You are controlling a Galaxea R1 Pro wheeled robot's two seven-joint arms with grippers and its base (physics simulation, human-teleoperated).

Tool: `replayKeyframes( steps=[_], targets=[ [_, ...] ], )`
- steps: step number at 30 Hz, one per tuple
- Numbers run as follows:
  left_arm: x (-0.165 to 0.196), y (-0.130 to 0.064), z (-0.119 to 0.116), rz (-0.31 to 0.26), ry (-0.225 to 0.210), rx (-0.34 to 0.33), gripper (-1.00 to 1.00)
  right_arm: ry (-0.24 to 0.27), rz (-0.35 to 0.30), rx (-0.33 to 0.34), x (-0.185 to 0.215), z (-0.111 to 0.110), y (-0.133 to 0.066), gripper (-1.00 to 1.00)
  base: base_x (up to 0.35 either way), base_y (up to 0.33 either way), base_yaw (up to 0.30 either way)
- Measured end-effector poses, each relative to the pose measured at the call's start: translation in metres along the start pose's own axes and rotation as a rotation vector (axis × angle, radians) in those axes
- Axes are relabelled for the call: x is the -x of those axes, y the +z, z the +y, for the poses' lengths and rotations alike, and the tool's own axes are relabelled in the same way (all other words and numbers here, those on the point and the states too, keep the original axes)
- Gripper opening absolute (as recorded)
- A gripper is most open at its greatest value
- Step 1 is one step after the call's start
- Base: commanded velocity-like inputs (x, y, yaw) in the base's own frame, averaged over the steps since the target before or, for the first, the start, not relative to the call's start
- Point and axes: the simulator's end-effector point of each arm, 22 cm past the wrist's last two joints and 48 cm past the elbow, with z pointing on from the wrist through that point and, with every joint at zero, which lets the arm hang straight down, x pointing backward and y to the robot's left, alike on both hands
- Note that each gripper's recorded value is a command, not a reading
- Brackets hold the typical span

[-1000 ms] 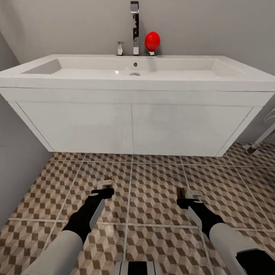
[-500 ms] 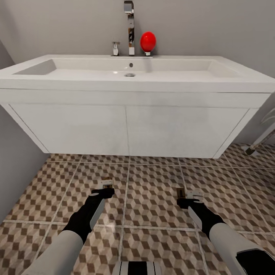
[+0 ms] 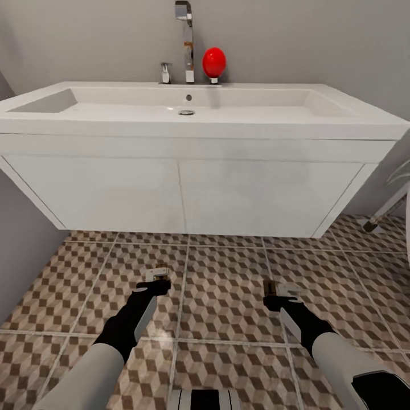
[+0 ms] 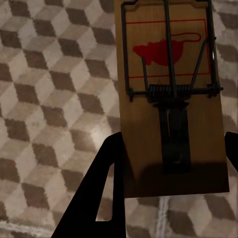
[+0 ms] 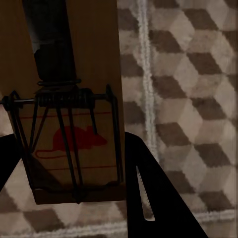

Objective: Take the four mousetraps from the cabinet in the bathroom and place them on the bathroom floor. Make sure all four end up on the same floor surface, and ensure that at least two of them are either under or directly next to the same bathroom sink.

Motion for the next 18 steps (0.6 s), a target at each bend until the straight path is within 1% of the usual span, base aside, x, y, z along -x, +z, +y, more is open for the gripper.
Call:
replayKeyframes(
  steps=[3, 5, 15, 18],
  targets=[
    [0.000, 0.000, 0.000, 0.000, -0.001, 0.001, -1.00, 0.000, 0.000, 0.000, 0.000, 0.000, 0.000, -1.00, 0.007, -0.011, 0.000],
    [-0.001, 0.000, 0.000, 0.003, -0.002, 0.001, -1.00, 0.000, 0.000, 0.000, 0.000, 0.000, 0.000, -1.00, 0.163, -0.003, 0.000],
    [-0.021, 0.003, 0.002, 0.048, 0.005, 0.009, -1.00, -0.007, -0.001, 0.001, 0.000, 0.001, 0.000, -1.00, 0.303, 0.000, 0.000],
    [-0.040, 0.007, 0.005, 0.088, 0.014, 0.017, -1.00, -0.007, -0.001, 0.000, 0.000, 0.001, 0.000, -1.00, 0.178, 0.000, 0.000]
  ],
)
